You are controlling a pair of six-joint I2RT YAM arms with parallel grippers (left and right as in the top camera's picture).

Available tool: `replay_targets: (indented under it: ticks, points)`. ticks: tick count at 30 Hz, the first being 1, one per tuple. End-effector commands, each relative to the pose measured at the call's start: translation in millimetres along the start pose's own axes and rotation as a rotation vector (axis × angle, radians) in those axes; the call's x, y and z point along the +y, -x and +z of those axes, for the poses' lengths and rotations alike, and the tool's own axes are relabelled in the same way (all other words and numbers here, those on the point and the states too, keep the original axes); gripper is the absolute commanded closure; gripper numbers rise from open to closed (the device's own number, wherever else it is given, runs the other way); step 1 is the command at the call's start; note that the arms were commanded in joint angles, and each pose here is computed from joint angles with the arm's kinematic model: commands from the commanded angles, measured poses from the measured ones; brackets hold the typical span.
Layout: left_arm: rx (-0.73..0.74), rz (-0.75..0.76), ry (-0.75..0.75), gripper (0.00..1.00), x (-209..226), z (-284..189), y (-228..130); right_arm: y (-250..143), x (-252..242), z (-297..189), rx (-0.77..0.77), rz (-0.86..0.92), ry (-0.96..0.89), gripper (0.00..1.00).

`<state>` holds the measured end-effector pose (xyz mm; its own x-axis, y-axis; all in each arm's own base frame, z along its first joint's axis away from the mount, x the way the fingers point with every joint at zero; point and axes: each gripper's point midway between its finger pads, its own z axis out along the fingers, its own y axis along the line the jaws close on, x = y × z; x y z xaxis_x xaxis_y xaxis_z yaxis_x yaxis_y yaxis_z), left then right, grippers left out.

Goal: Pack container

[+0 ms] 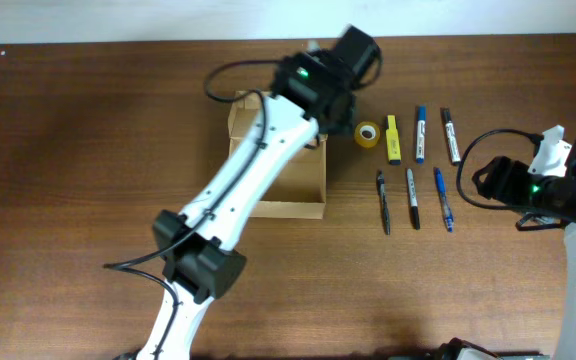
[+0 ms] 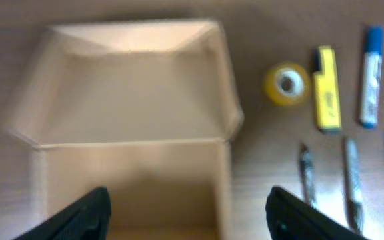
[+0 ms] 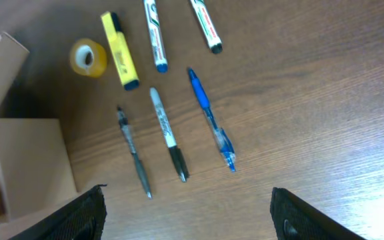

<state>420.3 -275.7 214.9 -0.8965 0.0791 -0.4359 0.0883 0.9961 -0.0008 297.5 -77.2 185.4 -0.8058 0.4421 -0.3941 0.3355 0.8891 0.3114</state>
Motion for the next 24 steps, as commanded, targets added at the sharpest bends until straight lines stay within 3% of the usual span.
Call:
replay_targets:
  ticks: [1, 7, 11, 17, 24]
  points:
    - [-0.060, -0.055, 0.103, 0.21, 64, -14, 32, 23, 29, -24, -0.066, -0.058, 0.027, 0.21]
    - [0.027, -0.141, 0.212, 0.20, 154, -10, 33, 61, 92, -63, -0.205, -0.234, 0.060, 0.23]
    - [0.106, -0.190, 0.277, 0.16, 209, -10, 23, 73, 134, -63, -0.190, -0.316, 0.108, 0.26]
    - [0.135, -0.291, 0.297, 0.00, 274, -8, 21, 72, 174, 9, -0.012, -0.383, 0.075, 0.26]
    - [0.141, -0.353, 0.323, 0.00, 304, -10, 18, 56, 181, 92, 0.166, -0.388, 0.031, 0.30]
